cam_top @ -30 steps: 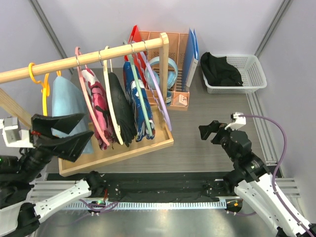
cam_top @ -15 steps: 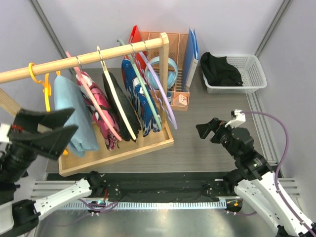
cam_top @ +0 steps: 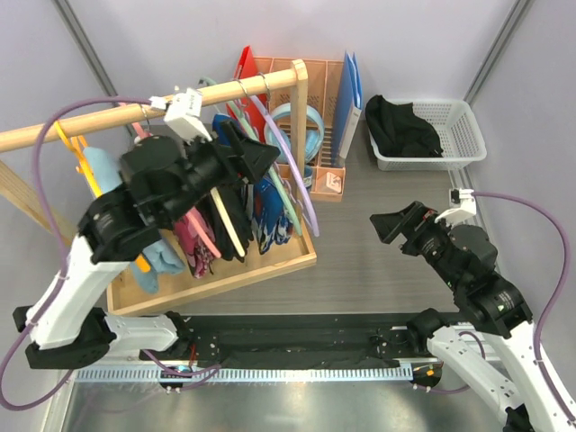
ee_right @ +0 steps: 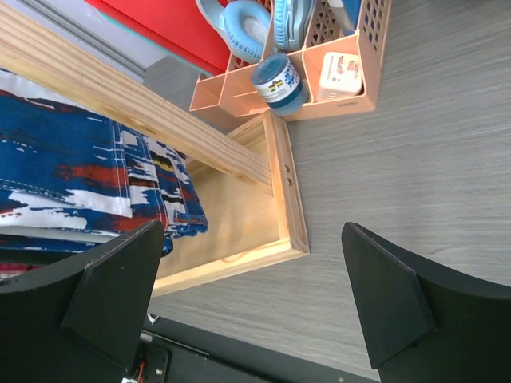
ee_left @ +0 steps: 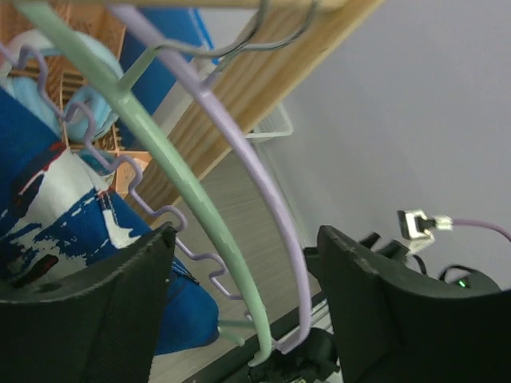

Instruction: Remove the trousers from the hanger

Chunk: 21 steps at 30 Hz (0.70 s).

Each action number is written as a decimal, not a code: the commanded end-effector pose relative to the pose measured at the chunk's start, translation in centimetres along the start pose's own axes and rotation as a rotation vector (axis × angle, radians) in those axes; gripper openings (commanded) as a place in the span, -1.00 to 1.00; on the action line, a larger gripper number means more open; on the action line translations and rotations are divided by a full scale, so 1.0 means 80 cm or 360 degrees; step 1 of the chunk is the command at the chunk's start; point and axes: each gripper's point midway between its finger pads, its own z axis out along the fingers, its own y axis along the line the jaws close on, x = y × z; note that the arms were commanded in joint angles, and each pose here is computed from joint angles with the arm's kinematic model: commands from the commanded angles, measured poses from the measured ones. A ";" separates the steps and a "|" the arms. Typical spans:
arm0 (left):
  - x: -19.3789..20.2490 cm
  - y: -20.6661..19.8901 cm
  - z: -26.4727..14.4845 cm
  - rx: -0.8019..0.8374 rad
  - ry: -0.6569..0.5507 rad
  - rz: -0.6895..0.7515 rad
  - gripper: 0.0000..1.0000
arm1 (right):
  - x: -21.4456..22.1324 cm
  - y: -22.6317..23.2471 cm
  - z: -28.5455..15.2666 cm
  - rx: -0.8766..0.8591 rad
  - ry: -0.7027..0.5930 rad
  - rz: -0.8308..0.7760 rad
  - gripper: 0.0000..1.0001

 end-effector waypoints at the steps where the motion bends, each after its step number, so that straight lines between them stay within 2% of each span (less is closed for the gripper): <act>1: -0.010 0.030 0.002 -0.0183 -0.0155 -0.0140 0.34 | -0.016 0.003 -0.026 0.0000 -0.0063 0.0022 0.98; 7: 0.002 0.033 0.026 -0.0182 -0.0196 -0.0176 0.21 | -0.025 -0.003 -0.045 0.0011 -0.0125 -0.0010 0.98; 11: 0.001 0.037 0.035 -0.0197 -0.0216 -0.0177 0.03 | -0.025 -0.005 -0.052 0.0010 -0.0131 -0.0011 0.98; 19: -0.001 0.049 0.048 -0.0194 -0.0250 -0.0204 -0.12 | -0.018 0.022 -0.064 -0.0166 -0.0039 -0.0051 0.96; 21: -0.005 0.047 0.046 -0.0176 -0.0265 -0.0210 -0.30 | -0.021 0.032 -0.071 -0.0229 -0.0029 -0.0078 0.96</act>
